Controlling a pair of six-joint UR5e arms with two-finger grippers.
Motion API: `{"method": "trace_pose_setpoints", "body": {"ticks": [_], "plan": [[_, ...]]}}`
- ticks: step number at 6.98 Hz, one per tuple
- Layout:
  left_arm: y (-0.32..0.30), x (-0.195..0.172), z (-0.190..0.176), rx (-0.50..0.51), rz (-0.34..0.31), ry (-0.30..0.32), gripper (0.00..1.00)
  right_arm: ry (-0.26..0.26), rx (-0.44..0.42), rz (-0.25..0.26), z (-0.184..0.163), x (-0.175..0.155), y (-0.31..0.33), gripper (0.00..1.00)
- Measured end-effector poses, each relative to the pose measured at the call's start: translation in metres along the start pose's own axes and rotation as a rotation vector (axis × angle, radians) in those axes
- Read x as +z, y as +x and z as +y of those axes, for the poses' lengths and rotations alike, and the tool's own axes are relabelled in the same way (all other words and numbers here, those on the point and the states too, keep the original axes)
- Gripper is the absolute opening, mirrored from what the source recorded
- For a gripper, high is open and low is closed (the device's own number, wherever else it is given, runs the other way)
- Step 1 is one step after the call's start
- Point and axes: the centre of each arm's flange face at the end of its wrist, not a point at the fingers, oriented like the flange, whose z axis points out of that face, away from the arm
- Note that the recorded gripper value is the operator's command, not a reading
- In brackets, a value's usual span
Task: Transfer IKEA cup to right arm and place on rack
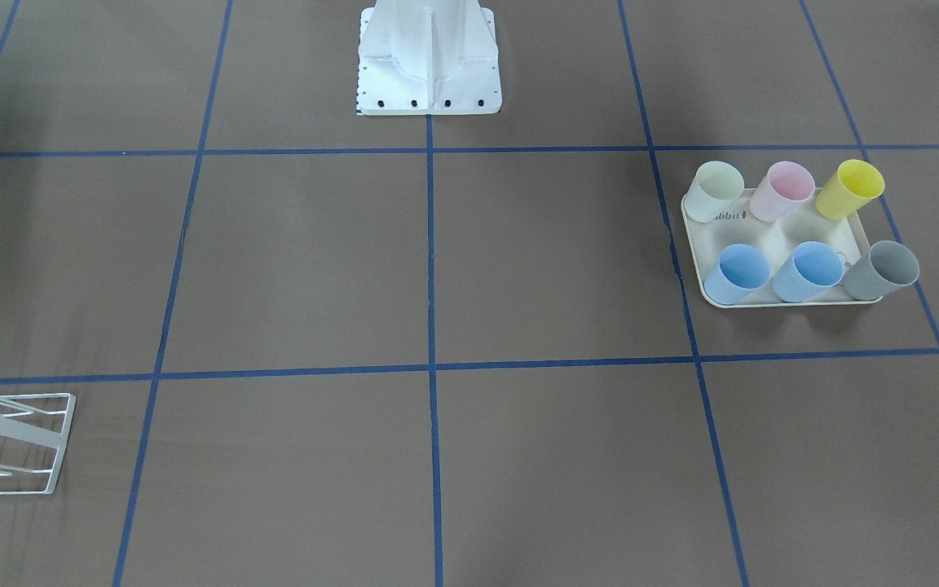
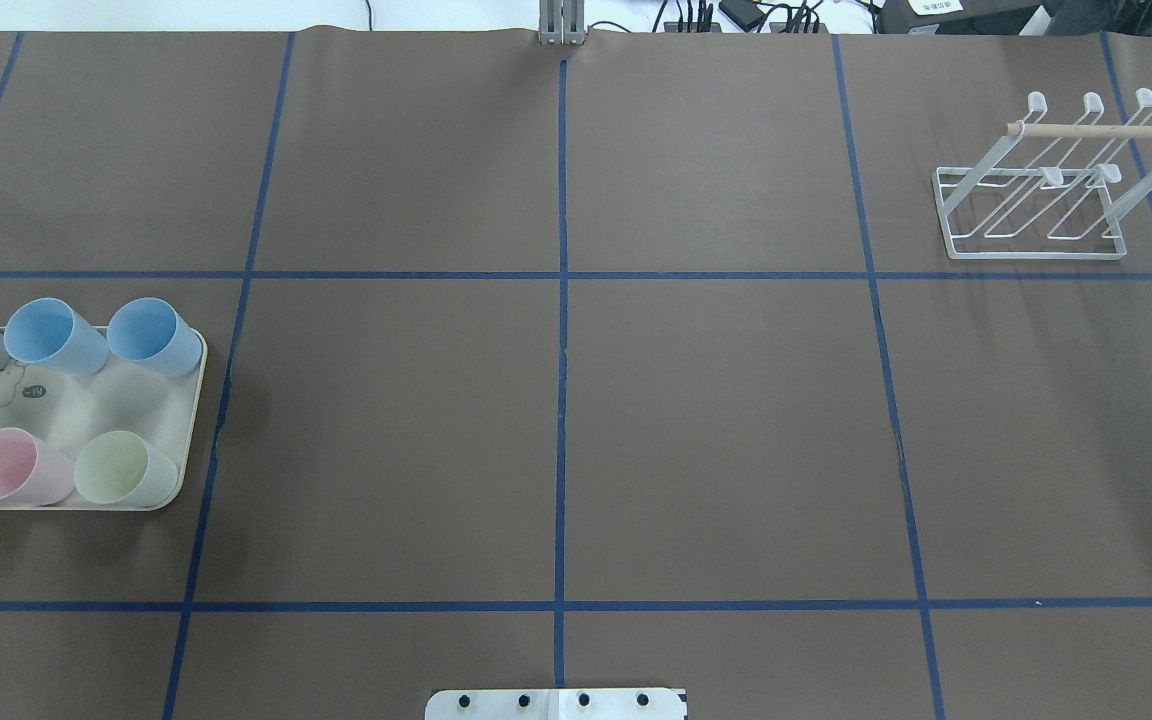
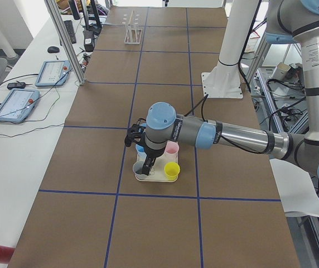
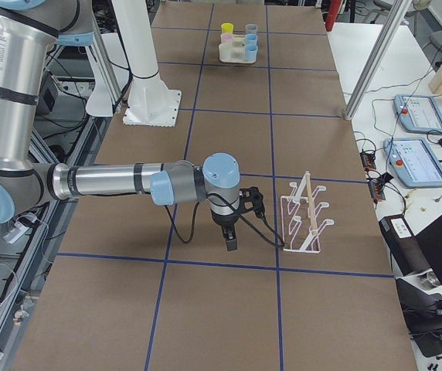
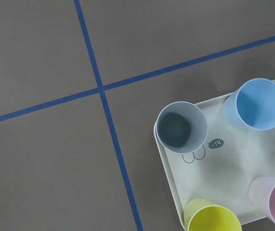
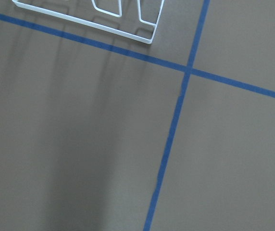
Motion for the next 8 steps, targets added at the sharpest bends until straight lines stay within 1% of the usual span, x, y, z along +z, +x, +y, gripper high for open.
{"method": "trace_pose_setpoints", "body": {"ticks": [1,2,3,4,5,7,8], "plan": [[0.006,-0.009,-0.021,0.053,-0.011,0.051,1.00,0.051,-0.046,-0.027,-0.012,-0.013,-0.014,1.00],[0.011,-0.016,-0.039,0.110,-0.020,0.106,1.00,0.103,-0.091,-0.039,-0.023,-0.022,-0.024,1.00],[0.014,-0.020,-0.052,0.174,-0.025,0.166,1.00,0.149,-0.113,-0.056,-0.029,-0.030,-0.032,1.00],[0.015,-0.022,-0.062,0.232,-0.027,0.221,1.00,0.177,-0.104,-0.075,-0.032,-0.034,-0.037,1.00],[0.014,-0.021,-0.068,0.257,-0.026,0.261,1.00,0.200,-0.102,-0.085,-0.034,-0.037,-0.041,1.00],[0.019,-0.026,-0.075,0.247,-0.009,0.308,1.00,0.264,-0.135,-0.103,-0.039,-0.044,-0.056,0.99],[0.028,-0.021,-0.076,0.274,0.012,0.325,1.00,0.277,-0.155,-0.132,-0.047,-0.041,-0.073,0.99]]}}
